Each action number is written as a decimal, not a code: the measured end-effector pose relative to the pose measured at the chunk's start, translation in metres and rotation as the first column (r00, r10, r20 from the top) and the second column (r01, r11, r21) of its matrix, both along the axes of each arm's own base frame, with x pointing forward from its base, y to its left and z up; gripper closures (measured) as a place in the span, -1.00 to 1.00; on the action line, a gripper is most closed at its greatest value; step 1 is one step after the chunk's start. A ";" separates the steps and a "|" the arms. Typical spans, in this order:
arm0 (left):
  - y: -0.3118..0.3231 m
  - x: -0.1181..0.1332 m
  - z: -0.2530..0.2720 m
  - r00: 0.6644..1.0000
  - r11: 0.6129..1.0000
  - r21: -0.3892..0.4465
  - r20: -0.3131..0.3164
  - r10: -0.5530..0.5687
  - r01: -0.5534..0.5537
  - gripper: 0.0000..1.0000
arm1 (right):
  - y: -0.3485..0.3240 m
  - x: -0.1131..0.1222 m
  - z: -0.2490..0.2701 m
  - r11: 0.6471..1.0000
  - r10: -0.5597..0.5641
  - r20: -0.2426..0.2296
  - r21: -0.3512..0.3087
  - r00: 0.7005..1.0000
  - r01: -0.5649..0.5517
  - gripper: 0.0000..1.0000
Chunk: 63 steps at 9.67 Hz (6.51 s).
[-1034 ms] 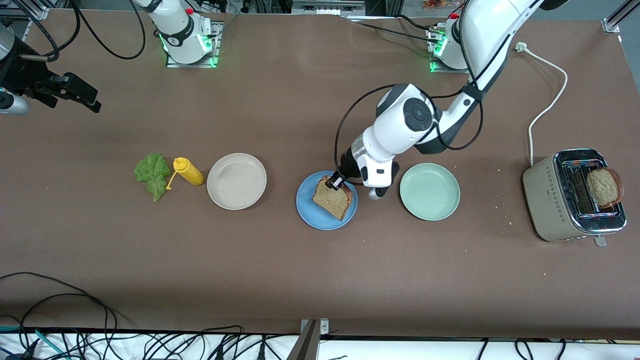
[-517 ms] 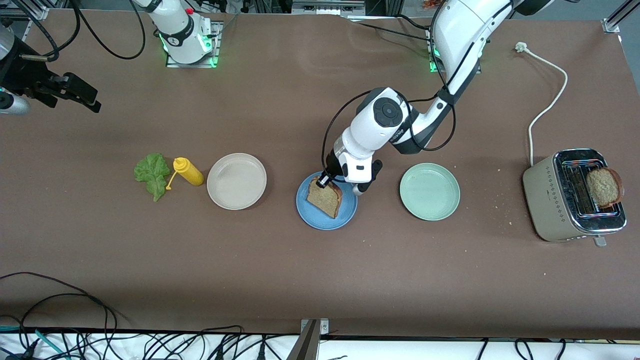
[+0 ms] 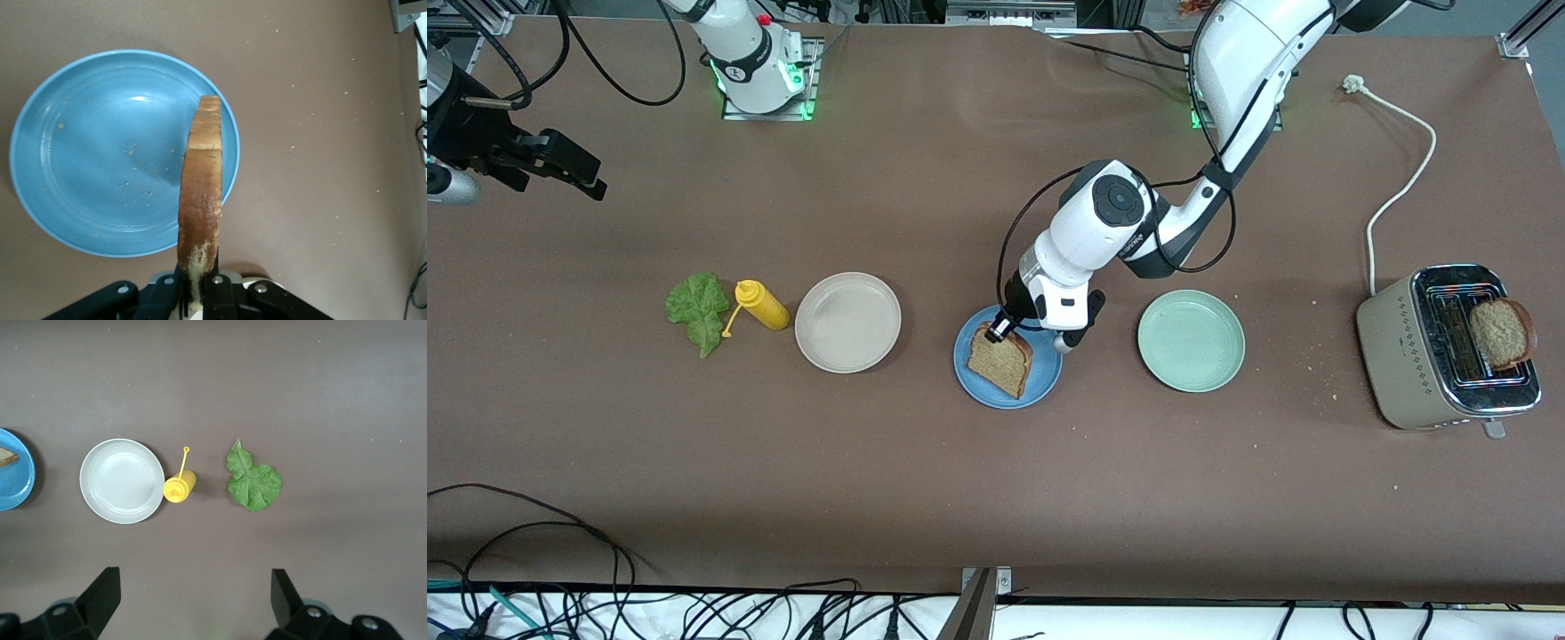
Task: Make sandwich in blue plate with both arms
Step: 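Lower the bread onto the blue plate and open the left gripper, then raise the left gripper toward the toaster while the right gripper reaches the lettuce, then grasp the green lettuce leaf with the right gripper and lift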
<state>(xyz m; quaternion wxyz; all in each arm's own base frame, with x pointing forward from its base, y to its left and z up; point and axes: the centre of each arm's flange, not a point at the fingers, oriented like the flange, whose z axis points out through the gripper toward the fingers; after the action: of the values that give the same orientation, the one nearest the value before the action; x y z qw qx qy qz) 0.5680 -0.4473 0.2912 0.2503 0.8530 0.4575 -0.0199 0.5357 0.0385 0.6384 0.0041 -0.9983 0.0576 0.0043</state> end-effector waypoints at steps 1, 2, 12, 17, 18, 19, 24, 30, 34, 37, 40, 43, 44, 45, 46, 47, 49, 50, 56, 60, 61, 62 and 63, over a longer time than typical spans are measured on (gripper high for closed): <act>0.000 0.001 -0.001 1.000 1.000 -0.007 0.007 0.004 -0.004 0.81 | 0.000 0.000 0.000 1.000 0.000 0.000 0.000 1.000 0.000 -1.00; -0.003 -0.001 -0.005 1.000 1.000 -0.008 0.004 0.000 0.000 0.81 | 0.000 0.000 0.000 1.000 0.000 -0.003 0.000 1.000 0.000 -1.00; -0.003 -0.001 -0.023 1.000 1.000 0.005 0.000 0.004 -0.004 0.81 | 0.010 0.010 -0.032 0.996 -0.084 -0.078 -0.013 0.993 0.083 -1.00; 0.001 0.001 -0.027 1.000 1.000 0.011 -0.003 0.009 -0.009 -0.03 | 0.027 0.008 -0.029 0.995 -0.093 -0.065 -0.031 0.994 0.091 -1.00; 0.002 0.002 -0.028 1.000 1.000 0.014 -0.005 0.011 -0.011 -0.30 | 0.021 0.006 -0.024 0.994 -0.103 -0.056 -0.029 0.993 0.102 -1.00; 0.004 0.001 -0.032 1.000 1.000 0.030 -0.024 0.007 -0.007 -0.39 | 0.018 0.004 -0.020 0.994 -0.109 -0.050 -0.027 0.993 0.108 -1.00; 0.011 -0.010 -0.052 0.988 0.981 0.160 -0.123 -0.095 0.114 -0.89 | 0.015 0.004 -0.011 0.992 -0.126 -0.025 0.015 0.992 0.126 -1.00; 0.054 -0.007 -0.045 0.911 0.899 0.277 -0.334 -0.242 0.340 -1.00 | 0.017 0.006 -0.015 0.989 -0.130 -0.047 0.067 0.990 0.133 -1.00; 0.161 0.031 0.077 0.902 0.866 0.326 -0.341 -0.265 0.378 -1.00 | -0.008 0.017 -0.042 0.998 -0.015 -0.092 0.055 0.996 0.021 -1.00; 0.260 0.049 0.133 0.905 0.858 0.346 -0.332 -0.267 0.380 -1.00 | -0.051 0.030 -0.103 0.999 0.043 -0.190 -0.016 0.981 -0.046 -1.00; 0.342 0.053 0.183 0.912 0.829 0.401 -0.291 -0.289 0.391 -1.00 | -0.074 0.030 -0.184 0.992 0.100 -0.195 -0.058 0.976 -0.113 -1.00; 0.412 0.041 0.216 0.855 0.760 0.398 -0.309 -0.416 0.514 -1.00 | -0.093 0.011 -0.277 0.989 0.127 -0.127 -0.061 0.984 -0.135 -1.00; 0.433 0.040 0.220 0.826 0.730 0.389 -0.308 -0.472 0.562 -1.00 | -0.091 0.001 -0.309 0.988 0.133 -0.126 -0.061 0.983 -0.141 -1.00; 0.452 0.040 0.224 0.812 0.713 0.387 -0.299 -0.502 0.584 -1.00 | -0.091 -0.006 -0.338 0.987 0.136 -0.147 -0.061 0.980 -0.146 -1.00; 0.466 0.041 0.230 0.801 0.699 0.391 -0.285 -0.527 0.599 -1.00 | -0.090 -0.006 -0.364 0.986 0.141 -0.143 -0.069 0.980 -0.152 -1.00; 0.474 0.043 0.237 0.793 0.687 0.397 -0.272 -0.545 0.609 -1.00 | -0.091 -0.002 -0.392 0.984 0.148 -0.121 -0.082 0.982 -0.158 -1.00; 0.475 0.043 0.240 0.778 0.670 0.397 -0.266 -0.569 0.627 -1.00 | -0.091 0.004 -0.437 0.980 0.162 -0.082 -0.105 0.983 -0.170 -1.00; 0.475 0.044 0.239 0.775 0.668 0.395 -0.267 -0.573 0.630 -1.00 | -0.091 0.004 -0.450 0.978 0.166 -0.072 -0.112 0.983 -0.174 -0.96; 0.481 0.044 0.240 0.763 0.656 0.396 -0.263 -0.590 0.643 -1.00 | -0.096 0.004 -0.456 0.976 0.177 -0.071 -0.114 0.982 -0.184 0.59; 0.482 0.044 0.239 0.760 0.653 0.393 -0.265 -0.594 0.647 -1.00 | -0.096 0.013 -0.423 0.976 0.182 -0.124 -0.095 0.976 -0.194 0.79; 0.482 0.044 0.239 0.759 0.652 0.393 -0.265 -0.595 0.649 -1.00 | -0.096 0.018 -0.398 0.977 0.181 -0.167 -0.081 0.969 -0.196 0.79; 0.483 0.044 0.238 0.758 0.651 0.392 -0.265 -0.596 0.650 -1.00 | -0.095 0.023 -0.369 0.977 0.183 -0.211 -0.065 0.960 -0.201 0.79; 0.483 0.044 0.238 0.757 0.651 0.392 -0.265 -0.597 0.650 -1.00 | -0.095 0.029 -0.338 0.977 0.190 -0.259 -0.048 0.947 -0.210 0.79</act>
<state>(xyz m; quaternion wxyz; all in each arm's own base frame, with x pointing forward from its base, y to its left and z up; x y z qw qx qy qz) 0.6124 0.0354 0.5294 -0.0081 0.9891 0.1404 -0.0434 0.5644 -0.0567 0.3008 -0.0411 -0.9897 -0.0438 0.1301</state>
